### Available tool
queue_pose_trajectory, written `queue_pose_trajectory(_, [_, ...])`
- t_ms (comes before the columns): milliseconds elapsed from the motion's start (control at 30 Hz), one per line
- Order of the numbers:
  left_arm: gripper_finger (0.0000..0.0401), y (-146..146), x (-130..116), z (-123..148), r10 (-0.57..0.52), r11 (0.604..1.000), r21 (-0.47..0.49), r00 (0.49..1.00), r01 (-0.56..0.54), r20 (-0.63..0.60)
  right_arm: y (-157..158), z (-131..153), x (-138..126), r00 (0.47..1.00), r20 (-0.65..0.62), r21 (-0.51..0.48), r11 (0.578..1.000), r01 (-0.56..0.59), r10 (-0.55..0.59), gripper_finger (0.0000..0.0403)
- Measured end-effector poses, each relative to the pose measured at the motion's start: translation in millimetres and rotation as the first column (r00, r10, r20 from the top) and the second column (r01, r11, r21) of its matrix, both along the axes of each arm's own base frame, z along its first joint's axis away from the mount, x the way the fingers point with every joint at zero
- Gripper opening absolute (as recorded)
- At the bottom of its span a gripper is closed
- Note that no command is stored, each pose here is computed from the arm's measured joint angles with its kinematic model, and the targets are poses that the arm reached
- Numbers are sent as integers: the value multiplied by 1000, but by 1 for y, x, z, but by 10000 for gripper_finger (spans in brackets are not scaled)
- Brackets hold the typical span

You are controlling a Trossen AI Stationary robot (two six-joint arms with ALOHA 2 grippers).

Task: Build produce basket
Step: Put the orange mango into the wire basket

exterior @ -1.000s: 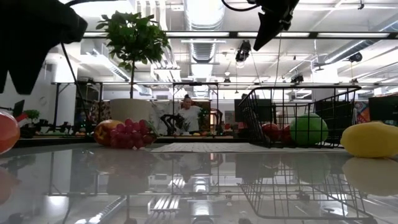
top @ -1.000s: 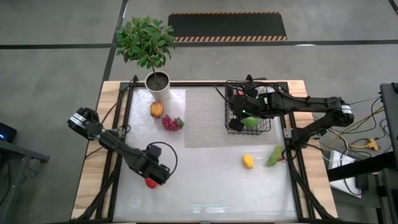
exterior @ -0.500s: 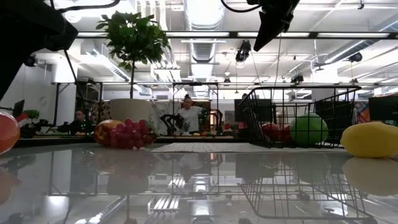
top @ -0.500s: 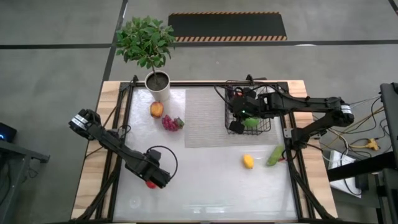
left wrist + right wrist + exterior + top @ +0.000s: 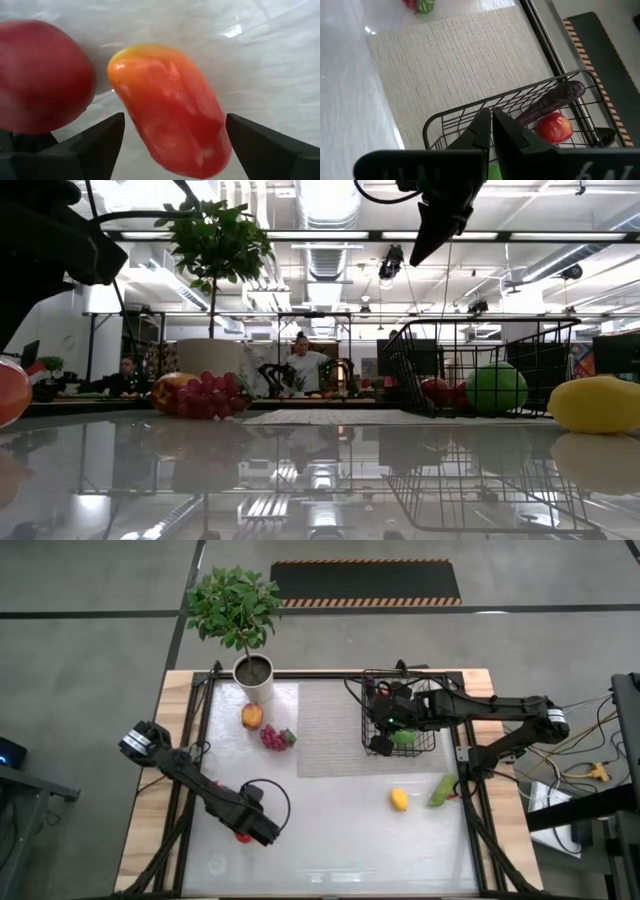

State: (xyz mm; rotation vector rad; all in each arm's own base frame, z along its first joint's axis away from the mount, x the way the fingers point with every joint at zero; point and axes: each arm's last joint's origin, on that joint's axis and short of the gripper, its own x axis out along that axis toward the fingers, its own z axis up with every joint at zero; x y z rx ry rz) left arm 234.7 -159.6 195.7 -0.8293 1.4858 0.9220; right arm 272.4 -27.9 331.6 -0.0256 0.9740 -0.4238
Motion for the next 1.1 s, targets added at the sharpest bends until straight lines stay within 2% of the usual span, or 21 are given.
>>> queue_pose_trajectory(133, [311, -1, 2, -3, -10, 1000, -3, 1000, 10, 4, 0, -2, 0, 1000, -6, 1, 1000, 0, 0, 9])
queue_pose_trajectory(433, [229, -1, 3, -4, -36, 999, 2, 999, 36, 0, 0, -6, -1, 1000, -21, 1, 1000, 0, 0, 9])
queue_pose_trajectory(567, [210, 0, 2, -2, -64, 998, 2, 998, 64, 9, 1, -7, -2, 1000, -23, 1, 1000, -5, 5, 9])
queue_pose_trajectory(700, [206, 0, 5, 9, -115, 993, 35, 990, 112, 87, 12, -4, -5, 998, 18, -12, 998, -58, 58, 9])
queue_pose_trajectory(800, [205, 2, 8, 24, -177, 981, 110, 967, 159, 186, 25, 0, -9, 985, 84, -44, 988, -145, 148, 9])
queue_pose_trajectory(933, [205, 6, 12, 46, -311, 935, 269, 901, 233, 301, 46, -2, -17, 914, 212, -40, 937, -347, 347, 8])
queue_pose_trajectory(1000, [205, 7, 15, 58, -405, 893, 358, 838, 275, 367, 54, -6, -22, 837, 292, -51, 881, -470, 463, 8])
queue_pose_trajectory(1100, [205, 7, 21, 72, -556, 806, 490, 707, 332, 437, 65, -18, -30, 680, 401, -106, 768, -631, 614, 8])
